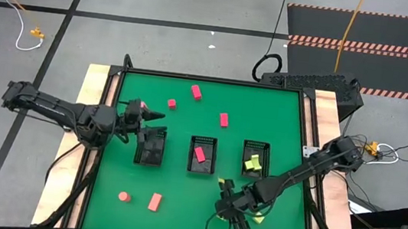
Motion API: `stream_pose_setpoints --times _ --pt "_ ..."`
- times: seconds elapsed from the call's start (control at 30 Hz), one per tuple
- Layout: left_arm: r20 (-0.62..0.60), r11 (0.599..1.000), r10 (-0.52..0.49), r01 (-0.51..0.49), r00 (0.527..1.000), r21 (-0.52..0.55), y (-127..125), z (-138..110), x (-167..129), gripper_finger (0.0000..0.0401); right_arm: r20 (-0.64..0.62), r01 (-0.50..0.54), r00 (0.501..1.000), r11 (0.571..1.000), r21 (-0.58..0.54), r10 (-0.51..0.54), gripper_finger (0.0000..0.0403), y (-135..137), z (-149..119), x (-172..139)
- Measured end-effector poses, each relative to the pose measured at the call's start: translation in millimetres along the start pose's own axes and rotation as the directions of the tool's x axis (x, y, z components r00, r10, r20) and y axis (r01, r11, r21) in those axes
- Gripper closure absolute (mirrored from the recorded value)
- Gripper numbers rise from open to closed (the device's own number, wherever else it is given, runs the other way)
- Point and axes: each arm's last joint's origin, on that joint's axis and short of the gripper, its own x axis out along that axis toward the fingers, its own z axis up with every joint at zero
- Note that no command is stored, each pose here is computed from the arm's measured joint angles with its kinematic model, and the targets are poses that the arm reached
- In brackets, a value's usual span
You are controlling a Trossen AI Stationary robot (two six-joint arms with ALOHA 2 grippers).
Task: Sort & place blocks by color
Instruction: Put the green block into the right black basket
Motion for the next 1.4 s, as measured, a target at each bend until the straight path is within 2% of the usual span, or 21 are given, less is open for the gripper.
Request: stream_pose_setpoints --times 0.17,0.37,0.47,0.6,0.8,1.2,1.3,1.4 --pt "-0.04 1.0 0.005 -0.005 0.999 -0.005 -4 -8 7 0.0146 -0.003 -0.001 1.0 0.998 -0.07 0.001 0.0186 0 -1 1" --pt "-0.079 0.999 0.001 -0.004 0.997 -0.036 -9 -15 13 0.0146 0.058 -0.004 0.998 0.995 -0.102 0.009 0.0129 0 1 4" --pt "-0.082 0.999 -0.016 0.013 0.996 -0.041 -12 -16 12 0.0146 0.063 -0.015 0.998 0.995 -0.102 0.022 0.0101 -1 -7 10" --pt "-0.085 0.998 -0.036 0.032 0.996 -0.052 -15 -17 10 0.0146 0.071 -0.031 0.997 0.993 -0.109 0.039 0.0089 1 -17 18" --pt "-0.1 0.998 -0.03 0.025 0.995 -0.055 -17 -21 13 0.0146 0.098 -0.005 0.995 0.982 -0.19 0.024 0.0115 5 -20 21" --pt "-0.099 0.998 -0.028 0.023 0.995 -0.055 -18 -22 14 0.0146 0.089 0.021 0.996 0.969 -0.246 0.001 0.0171 1 -32 44" --pt "-0.1 0.998 -0.028 0.023 0.995 -0.052 -18 -22 14 0.0146 0.09 0.021 0.996 0.968 -0.25 0.002 0.0197 1 -32 45" --pt "-0.099 0.998 -0.028 0.023 0.995 -0.051 -18 -21 14 0.0146 0.1 0.026 0.995 0.968 -0.249 -0.001 0.0241 1 -31 44"
